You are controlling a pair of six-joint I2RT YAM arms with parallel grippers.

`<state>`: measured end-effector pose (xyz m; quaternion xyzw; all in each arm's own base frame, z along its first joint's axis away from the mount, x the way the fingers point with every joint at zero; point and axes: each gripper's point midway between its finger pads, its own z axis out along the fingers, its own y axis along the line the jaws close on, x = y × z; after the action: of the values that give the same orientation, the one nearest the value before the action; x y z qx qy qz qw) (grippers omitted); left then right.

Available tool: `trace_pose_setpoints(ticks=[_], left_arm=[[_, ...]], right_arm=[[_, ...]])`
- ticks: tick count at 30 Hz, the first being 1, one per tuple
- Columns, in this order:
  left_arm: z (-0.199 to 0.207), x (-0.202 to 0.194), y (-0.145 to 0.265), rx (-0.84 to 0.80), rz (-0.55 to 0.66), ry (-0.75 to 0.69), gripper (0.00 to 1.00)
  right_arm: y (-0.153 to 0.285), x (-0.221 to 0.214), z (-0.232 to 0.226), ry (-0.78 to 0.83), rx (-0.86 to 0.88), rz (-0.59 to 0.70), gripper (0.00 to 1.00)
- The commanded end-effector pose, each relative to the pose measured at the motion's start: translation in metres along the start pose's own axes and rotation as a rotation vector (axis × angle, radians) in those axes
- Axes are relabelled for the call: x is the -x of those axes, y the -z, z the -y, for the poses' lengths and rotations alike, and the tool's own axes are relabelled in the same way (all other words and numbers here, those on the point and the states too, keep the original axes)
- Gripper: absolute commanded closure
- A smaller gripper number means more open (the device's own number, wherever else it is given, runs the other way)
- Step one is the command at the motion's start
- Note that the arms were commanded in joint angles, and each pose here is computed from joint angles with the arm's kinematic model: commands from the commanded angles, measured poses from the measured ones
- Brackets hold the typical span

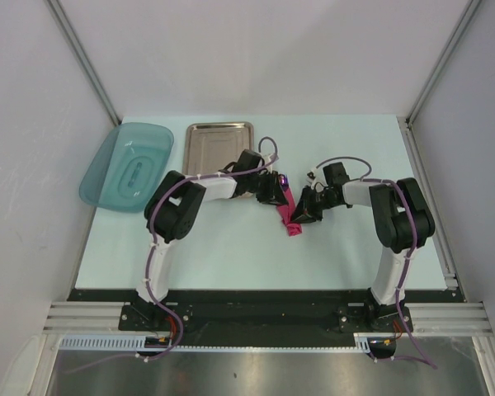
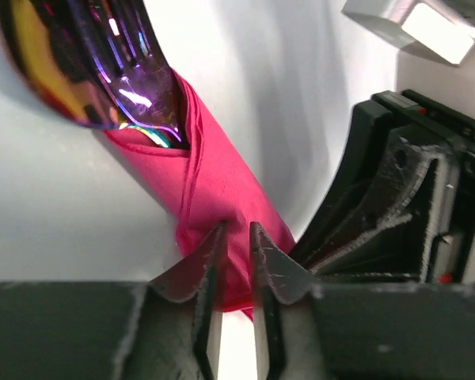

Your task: Place the utensils on the paper napkin and roll it up

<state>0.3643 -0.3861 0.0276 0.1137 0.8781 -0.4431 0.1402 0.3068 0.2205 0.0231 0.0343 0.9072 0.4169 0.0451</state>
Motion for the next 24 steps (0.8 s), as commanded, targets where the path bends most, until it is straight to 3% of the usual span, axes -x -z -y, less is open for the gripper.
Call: trace_pose_setpoints(ticks=[1, 7, 15, 20, 24], left_arm=[[0.051, 0.048, 0.041, -0.124, 0.158, -0.091, 0.73], [0.078, 0.046, 0.051, -0.159, 0.153, -0.128, 0.62], [0.078, 0.010, 0.031, -0.142, 0.034, -0.109, 0.62], [0.063, -0.017, 0.022, -0.097, -0.035, -0.059, 0.66], [0.048, -0.028, 0.025, -0.053, -0.060, -0.028, 0.75]], right_arm=[[-0.008, -0.013, 0.035, -0.032, -0.099, -0.033, 0.83], [-0.007, -0.013, 0.035, -0.028, -0.101, -0.027, 0.76], [-0.008, -0.014, 0.037, -0.030, -0.113, -0.029, 0.69], [-0.008, -0.014, 0.039, -0.033, -0.120, -0.028, 0.69], [-0.008, -0.014, 0.040, -0.031, -0.126, -0.023, 0.76]])
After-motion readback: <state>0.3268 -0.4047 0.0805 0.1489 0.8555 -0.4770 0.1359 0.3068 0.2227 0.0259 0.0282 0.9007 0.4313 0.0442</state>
